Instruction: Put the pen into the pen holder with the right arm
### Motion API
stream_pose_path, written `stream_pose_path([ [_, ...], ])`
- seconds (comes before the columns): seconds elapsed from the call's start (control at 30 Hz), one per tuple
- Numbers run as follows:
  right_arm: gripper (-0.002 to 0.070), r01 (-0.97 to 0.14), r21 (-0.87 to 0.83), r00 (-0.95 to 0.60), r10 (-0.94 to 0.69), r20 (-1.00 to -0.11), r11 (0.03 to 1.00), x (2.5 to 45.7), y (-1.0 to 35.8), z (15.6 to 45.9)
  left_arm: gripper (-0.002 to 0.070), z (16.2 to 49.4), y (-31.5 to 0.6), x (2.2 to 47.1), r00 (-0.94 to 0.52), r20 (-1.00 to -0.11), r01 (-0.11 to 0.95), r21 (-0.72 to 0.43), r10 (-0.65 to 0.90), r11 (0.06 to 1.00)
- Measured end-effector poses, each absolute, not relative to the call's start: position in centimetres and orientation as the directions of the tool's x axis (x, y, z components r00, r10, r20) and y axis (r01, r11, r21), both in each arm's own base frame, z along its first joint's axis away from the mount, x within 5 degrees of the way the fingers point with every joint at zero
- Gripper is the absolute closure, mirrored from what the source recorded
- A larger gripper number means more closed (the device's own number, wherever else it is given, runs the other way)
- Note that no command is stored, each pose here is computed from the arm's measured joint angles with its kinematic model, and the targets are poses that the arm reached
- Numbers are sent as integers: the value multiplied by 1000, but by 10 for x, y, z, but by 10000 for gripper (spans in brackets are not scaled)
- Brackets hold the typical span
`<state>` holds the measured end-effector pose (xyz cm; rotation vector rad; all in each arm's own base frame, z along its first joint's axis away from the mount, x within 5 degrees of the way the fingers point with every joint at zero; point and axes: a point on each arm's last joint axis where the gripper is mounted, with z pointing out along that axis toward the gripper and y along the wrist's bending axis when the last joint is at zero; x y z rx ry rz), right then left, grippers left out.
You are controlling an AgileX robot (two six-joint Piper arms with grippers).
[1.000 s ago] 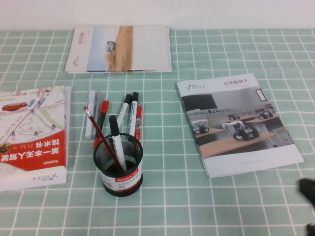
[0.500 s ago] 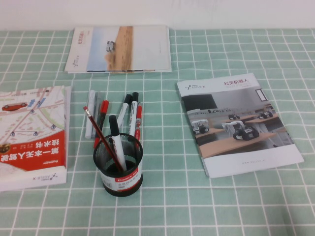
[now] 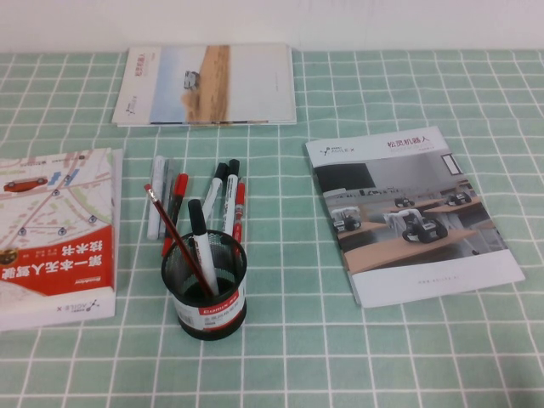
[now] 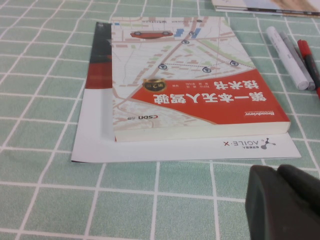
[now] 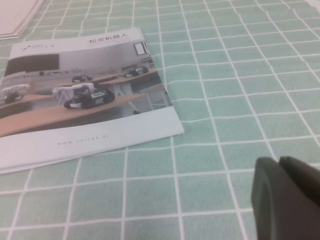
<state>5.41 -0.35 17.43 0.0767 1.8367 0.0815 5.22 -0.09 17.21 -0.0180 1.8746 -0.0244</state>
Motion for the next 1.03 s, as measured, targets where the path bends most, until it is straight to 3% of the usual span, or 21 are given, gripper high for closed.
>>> stream_pose_path([
  [0.23,695,-9,114,-269,107,-957,993,54,-2,174,679,172,-1,52,-299,-954,0,-26,-25,1000],
  [0.5,695,-147,26,-287,-18,-958,989,52,8,172,679,172,-1,52,-299,-954,0,-26,-25,1000],
  [1.03,695,-156,25,-286,-21,-958,987,52,9,172,679,172,-1,52,-299,-954,0,-26,-25,1000],
])
